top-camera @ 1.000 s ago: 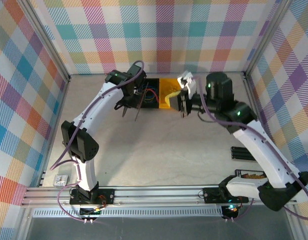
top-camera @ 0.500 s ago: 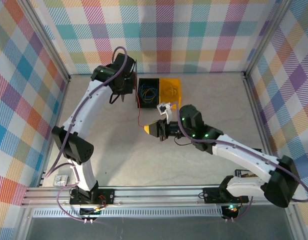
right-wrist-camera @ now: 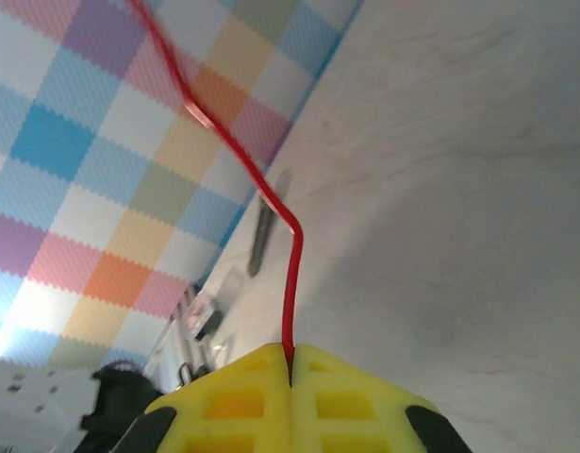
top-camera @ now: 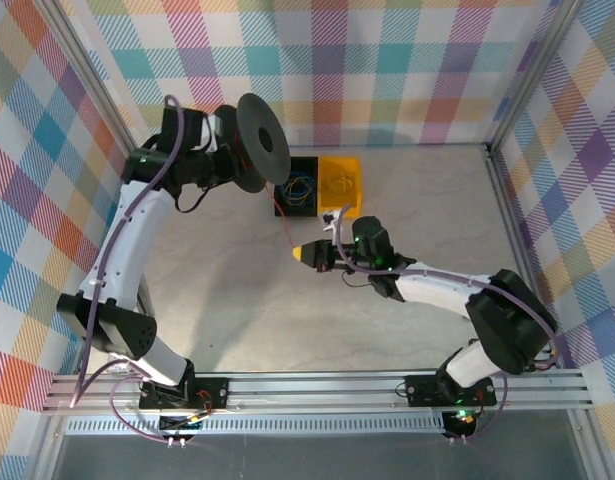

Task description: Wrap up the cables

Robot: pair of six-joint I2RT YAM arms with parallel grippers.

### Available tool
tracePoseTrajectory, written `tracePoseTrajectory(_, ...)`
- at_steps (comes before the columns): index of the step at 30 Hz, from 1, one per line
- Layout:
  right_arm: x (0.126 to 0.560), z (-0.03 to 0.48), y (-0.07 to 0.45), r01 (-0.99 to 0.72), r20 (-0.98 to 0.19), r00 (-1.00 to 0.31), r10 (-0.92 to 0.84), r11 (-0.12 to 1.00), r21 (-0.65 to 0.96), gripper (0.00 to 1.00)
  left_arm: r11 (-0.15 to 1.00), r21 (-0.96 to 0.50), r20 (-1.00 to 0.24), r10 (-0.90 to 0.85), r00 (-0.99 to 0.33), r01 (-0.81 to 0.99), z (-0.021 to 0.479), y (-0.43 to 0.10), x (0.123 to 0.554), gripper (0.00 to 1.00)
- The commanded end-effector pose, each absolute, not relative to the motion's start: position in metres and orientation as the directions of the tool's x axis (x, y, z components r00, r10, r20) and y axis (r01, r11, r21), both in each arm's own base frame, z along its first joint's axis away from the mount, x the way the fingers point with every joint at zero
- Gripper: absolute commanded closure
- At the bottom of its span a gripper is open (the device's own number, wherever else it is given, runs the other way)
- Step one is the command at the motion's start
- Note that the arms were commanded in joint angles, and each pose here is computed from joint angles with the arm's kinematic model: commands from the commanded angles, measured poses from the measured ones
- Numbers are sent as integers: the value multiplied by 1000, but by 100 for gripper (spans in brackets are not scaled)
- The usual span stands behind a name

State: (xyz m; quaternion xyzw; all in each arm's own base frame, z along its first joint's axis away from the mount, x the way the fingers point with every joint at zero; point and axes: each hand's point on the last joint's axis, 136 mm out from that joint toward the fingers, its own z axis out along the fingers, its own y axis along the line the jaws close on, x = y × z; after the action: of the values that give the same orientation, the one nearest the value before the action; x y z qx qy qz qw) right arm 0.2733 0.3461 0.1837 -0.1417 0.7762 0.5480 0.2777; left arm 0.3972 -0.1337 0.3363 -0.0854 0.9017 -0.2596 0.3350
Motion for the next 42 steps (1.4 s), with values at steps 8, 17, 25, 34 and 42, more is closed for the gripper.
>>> tracePoseTrajectory(8,345,154,261,-400,-463,-877,126,339,851,100,574,-659,-714,-276,-643,486,433,-148,339,100)
tracePoseTrajectory(17,383,183,221,-441,-474,-873,116,227,868,100,525,-588,-743,-50,-667,615,393,-158,283,100)
tracePoseTrajectory(25,414,194,183,-420,-452,-882,137,210,883,100,525,-485,-739,182,-648,700,357,-160,237,100)
tracePoseTrajectory(34,421,238,189,-496,-536,-837,109,261,828,100,659,-432,-729,147,-669,616,350,-150,261,100)
tracePoseTrajectory(42,378,284,205,-576,-644,-765,20,427,697,48,907,-134,-683,208,-700,400,319,-118,303,100)
